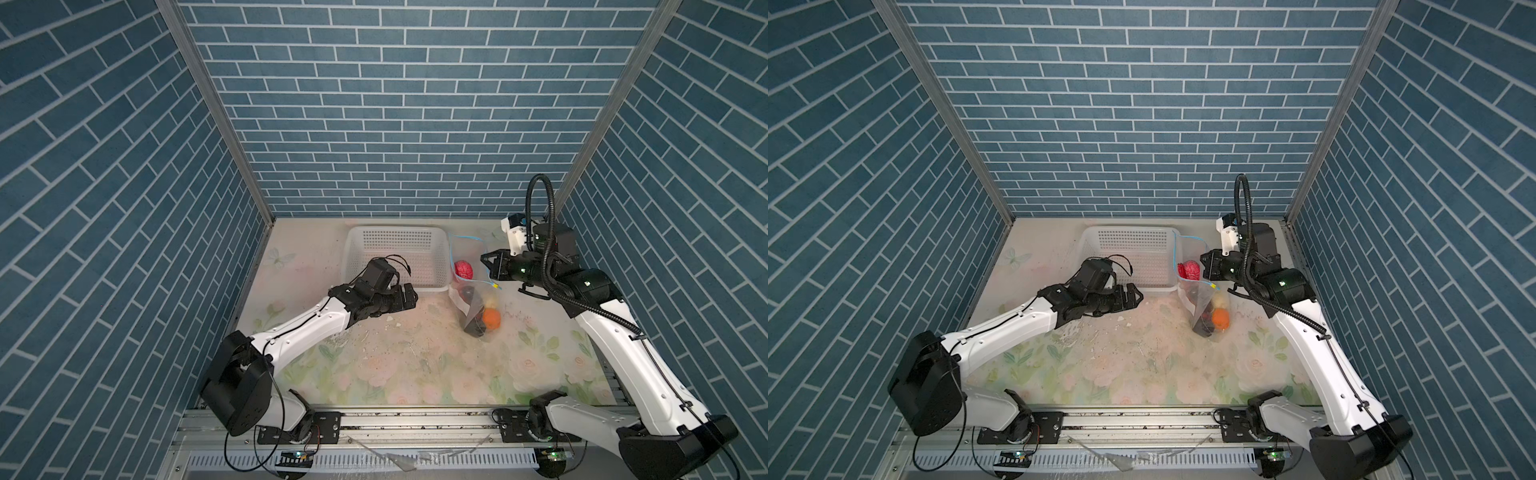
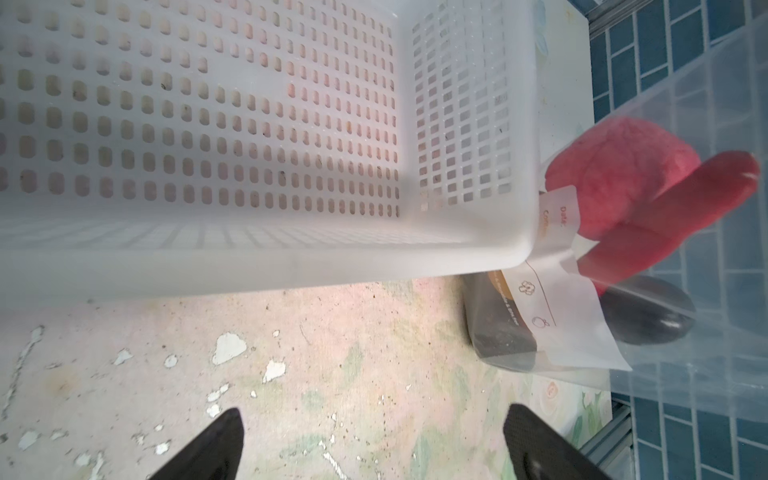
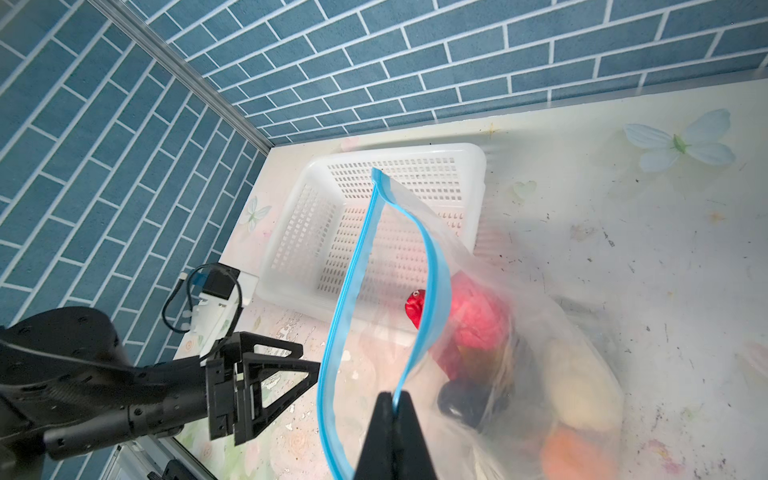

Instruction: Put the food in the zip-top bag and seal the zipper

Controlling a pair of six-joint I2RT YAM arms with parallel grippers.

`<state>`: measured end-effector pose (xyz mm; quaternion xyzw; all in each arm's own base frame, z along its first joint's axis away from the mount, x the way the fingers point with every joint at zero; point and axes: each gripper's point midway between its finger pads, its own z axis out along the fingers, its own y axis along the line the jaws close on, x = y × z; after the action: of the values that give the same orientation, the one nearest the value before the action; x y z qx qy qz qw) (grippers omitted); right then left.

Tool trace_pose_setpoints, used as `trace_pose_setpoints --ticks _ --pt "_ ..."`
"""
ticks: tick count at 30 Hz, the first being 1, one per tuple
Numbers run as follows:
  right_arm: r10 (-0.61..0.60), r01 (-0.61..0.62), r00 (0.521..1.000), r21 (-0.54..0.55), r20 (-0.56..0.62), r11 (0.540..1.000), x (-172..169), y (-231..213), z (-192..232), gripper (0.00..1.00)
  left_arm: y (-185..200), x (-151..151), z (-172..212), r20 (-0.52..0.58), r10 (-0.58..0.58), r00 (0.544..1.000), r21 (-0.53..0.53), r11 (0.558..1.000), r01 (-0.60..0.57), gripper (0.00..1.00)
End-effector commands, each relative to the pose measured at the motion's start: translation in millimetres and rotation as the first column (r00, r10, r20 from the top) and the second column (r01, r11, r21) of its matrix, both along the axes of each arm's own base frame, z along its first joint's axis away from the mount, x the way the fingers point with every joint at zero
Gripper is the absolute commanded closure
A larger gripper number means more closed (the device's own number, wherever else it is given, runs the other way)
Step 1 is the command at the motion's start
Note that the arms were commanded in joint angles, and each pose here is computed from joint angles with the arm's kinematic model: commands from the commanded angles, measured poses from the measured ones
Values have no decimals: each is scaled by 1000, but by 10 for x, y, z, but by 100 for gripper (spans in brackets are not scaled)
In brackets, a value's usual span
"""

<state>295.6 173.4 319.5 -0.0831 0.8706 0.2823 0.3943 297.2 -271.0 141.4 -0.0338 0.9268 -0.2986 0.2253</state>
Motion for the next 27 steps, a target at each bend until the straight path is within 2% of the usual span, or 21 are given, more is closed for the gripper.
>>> trace_pose_setpoints --ticks 1,10,16,27 --pt "26 -26 1000 -9 12 1000 19 26 -61 100 -155 156 69 32 2 999 -87 996 1 1" --pt "27 -27 1000 -10 0 1000 26 35 -104 100 -319 473 -77 45 24 999 -152 988 -17 1" --pt "29 -29 1000 -11 -7 1000 36 45 -128 100 -343 708 -62 92 43 995 -163 986 -28 1" --pt "33 -33 999 -6 -6 999 53 62 -87 100 -390 1109 -105 113 45 993 -161 987 -27 2"
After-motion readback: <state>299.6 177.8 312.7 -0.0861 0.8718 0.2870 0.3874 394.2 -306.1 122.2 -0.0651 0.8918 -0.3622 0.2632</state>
